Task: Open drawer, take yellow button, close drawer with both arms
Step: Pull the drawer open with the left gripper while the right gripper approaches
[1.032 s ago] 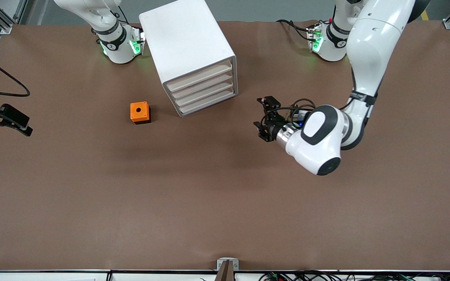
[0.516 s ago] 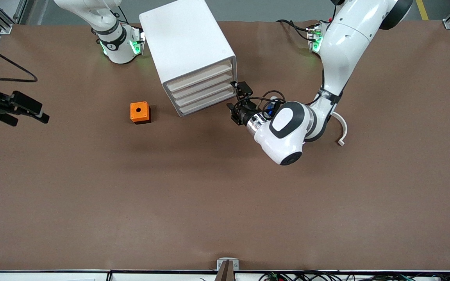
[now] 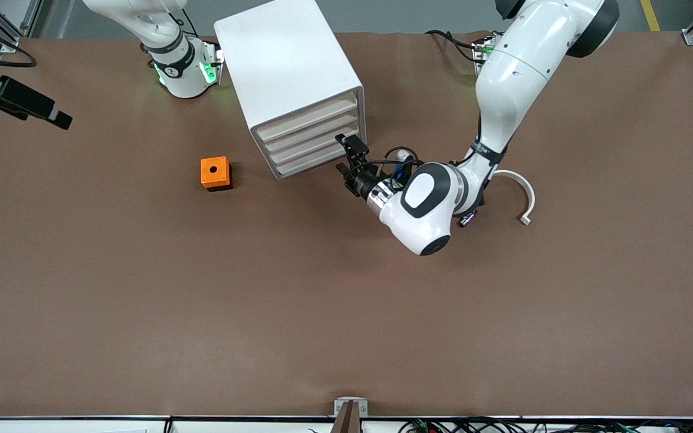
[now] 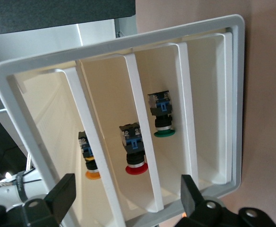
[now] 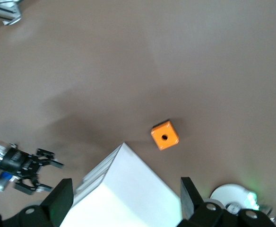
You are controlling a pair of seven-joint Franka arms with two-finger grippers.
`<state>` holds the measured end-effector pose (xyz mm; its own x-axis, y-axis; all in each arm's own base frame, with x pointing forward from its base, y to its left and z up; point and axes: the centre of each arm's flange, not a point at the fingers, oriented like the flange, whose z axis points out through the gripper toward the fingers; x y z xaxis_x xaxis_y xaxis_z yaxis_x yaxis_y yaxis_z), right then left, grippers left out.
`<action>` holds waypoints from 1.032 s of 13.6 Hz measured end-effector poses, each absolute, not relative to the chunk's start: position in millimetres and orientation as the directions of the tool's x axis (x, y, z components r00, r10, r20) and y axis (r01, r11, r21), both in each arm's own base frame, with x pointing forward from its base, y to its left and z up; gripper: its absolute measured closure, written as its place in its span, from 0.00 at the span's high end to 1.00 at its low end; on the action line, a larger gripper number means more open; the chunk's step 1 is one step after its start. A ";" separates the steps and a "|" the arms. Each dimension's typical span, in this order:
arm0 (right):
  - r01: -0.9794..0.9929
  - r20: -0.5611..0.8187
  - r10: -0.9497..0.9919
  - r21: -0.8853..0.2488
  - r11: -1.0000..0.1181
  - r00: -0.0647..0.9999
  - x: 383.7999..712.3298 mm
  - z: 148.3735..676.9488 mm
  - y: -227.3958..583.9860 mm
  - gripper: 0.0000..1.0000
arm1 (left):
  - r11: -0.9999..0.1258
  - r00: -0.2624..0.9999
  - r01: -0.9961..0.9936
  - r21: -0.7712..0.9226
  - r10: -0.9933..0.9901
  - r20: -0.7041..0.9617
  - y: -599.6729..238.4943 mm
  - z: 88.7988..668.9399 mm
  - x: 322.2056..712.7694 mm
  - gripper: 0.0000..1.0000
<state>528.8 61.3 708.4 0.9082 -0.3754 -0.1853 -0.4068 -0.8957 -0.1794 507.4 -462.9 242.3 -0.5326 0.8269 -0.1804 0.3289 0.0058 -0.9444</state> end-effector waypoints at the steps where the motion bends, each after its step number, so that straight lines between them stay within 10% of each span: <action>1: -0.447 -0.205 -0.413 -0.161 -0.880 0.887 528.2 704.4 84.7 1.00 | 0.031 -0.533 0.309 -0.951 0.833 -0.146 -470.3 239.2 501.2 0.87; 5: -0.562 -0.235 -0.531 -0.088 -0.822 0.814 520.3 687.2 184.2 1.00 | 0.081 -0.531 0.280 -0.956 0.843 -0.084 -490.6 241.2 487.1 0.83; 7: -0.592 -0.232 -0.565 -0.065 -0.803 0.792 519.9 678.9 206.3 1.00 | 0.076 -0.517 0.278 -0.958 0.852 -0.082 -500.9 245.1 478.8 0.61; 14: -0.660 -0.253 -0.639 0.001 -0.751 0.726 522.4 652.7 242.3 1.00 | 0.028 -0.481 0.243 -0.970 0.872 -0.095 -521.3 260.2 459.5 0.54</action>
